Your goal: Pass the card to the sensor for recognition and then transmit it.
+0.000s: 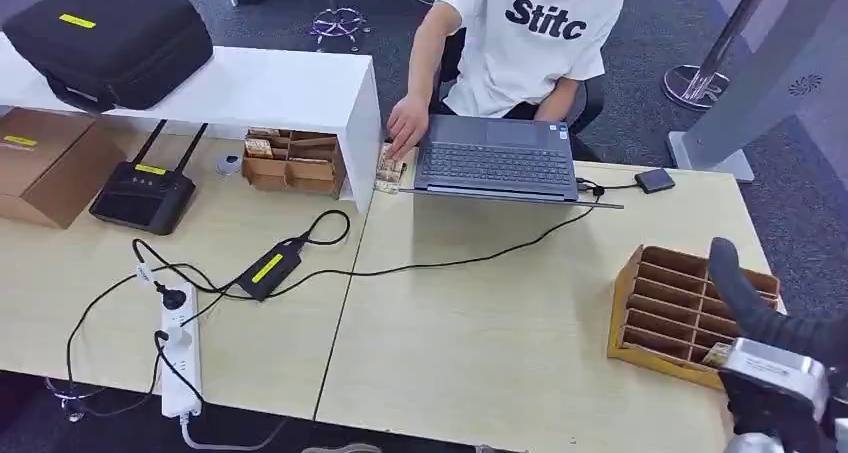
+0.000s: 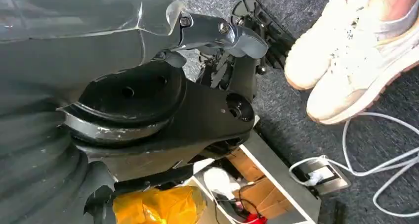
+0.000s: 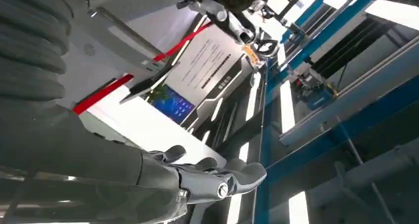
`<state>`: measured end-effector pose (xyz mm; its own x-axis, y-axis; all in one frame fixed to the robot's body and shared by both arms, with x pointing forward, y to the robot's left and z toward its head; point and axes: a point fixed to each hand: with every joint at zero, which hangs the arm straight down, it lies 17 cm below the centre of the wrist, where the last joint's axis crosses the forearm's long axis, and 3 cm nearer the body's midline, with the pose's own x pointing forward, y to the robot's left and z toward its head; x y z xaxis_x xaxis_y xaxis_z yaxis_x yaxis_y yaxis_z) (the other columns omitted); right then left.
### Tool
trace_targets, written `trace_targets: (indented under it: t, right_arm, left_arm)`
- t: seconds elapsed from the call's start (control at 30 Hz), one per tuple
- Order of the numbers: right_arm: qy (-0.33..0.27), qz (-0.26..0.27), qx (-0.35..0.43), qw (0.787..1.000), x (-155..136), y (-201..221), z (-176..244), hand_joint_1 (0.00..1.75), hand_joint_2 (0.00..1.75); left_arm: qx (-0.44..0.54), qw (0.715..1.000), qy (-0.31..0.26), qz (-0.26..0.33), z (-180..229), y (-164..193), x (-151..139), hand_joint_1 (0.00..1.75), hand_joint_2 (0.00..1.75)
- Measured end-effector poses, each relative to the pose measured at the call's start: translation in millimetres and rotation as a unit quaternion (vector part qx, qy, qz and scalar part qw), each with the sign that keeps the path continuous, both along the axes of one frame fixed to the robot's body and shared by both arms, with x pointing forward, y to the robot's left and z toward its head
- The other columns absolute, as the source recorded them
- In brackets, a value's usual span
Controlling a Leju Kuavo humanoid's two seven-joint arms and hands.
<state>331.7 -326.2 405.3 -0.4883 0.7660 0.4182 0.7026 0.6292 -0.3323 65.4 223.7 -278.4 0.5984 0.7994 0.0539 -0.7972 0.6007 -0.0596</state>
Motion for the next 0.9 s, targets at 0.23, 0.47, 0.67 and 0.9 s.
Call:
trace_targets:
  t: [0.23,0.47,0.67,0.9]
  right_arm:
    - [0.032,-0.024,-0.086,0.995,34,29,-2,0.0,1.75]
    - [0.098,-0.07,-0.188,0.975,110,46,-17,0.0,1.75]
    - [0.134,-0.113,-0.246,0.953,139,42,-30,0.0,1.75]
    - [0.267,-0.186,-0.274,0.905,234,-2,-71,0.0,1.75]
  left_arm:
    - [-0.004,1.0,-0.003,-0.009,0,3,1,0.0,1.75]
    - [-0.003,1.0,-0.002,-0.03,-1,12,-1,0.0,1.75]
    - [-0.001,0.999,-0.004,-0.039,-1,17,-2,0.0,1.75]
    - [0.001,0.998,-0.017,-0.059,-1,24,4,0.0,1.75]
